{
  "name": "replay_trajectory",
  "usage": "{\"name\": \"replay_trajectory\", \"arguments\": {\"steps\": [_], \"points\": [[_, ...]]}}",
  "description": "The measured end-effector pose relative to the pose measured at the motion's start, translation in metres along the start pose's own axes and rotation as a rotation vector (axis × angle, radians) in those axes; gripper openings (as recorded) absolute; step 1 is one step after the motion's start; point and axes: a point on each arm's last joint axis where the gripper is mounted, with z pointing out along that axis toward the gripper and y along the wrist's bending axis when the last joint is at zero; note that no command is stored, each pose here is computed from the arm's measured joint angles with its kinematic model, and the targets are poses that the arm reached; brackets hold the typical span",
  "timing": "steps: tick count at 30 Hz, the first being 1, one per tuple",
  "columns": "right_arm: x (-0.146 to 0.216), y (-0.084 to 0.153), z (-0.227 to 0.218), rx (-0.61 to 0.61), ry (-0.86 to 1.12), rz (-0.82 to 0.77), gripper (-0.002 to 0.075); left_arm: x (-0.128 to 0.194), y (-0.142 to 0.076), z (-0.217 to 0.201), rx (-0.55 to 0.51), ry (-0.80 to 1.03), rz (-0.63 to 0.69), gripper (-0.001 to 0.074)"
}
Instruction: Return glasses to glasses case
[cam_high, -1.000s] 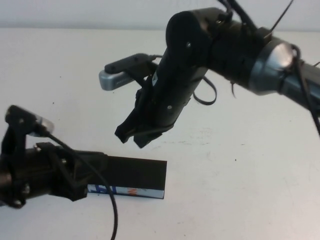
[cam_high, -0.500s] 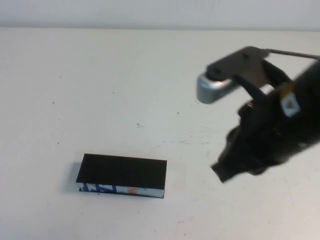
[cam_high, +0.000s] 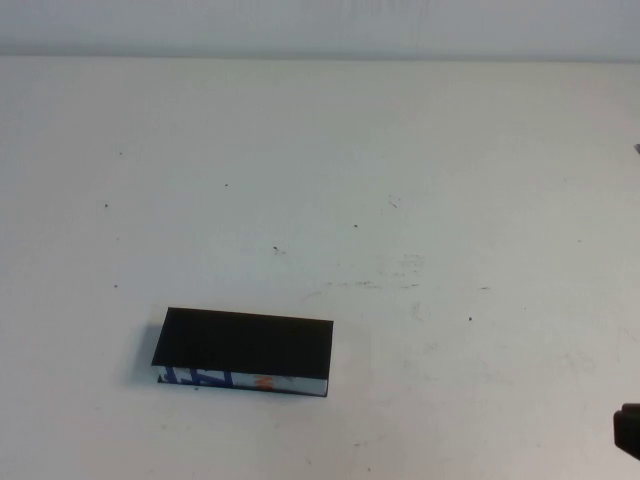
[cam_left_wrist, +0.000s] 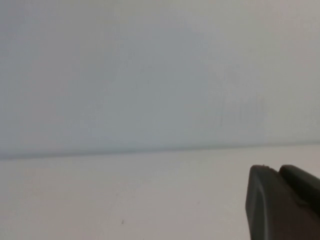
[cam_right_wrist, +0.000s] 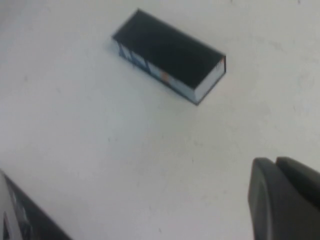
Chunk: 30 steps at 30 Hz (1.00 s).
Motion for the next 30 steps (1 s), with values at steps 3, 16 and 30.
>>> {"name": "replay_trajectory", "arguments": {"steps": [3,16,30], "points": [[0.016,-0.005,-0.002,-0.025,-0.192,0.007,-0.0013,0.023,0.006,0.001,-0.054,0.051,0.009,0.0000],[0.065,-0.028,0.038,-0.031,-0.523,0.033,-0.0013,0.024,0.012,0.001,-0.125,0.036,-0.006,0.0000],[0.078,-0.030,0.044,-0.003,-0.389,0.000,-0.0013,0.024,0.012,0.001,-0.127,0.036,-0.007,0.0000]]}}
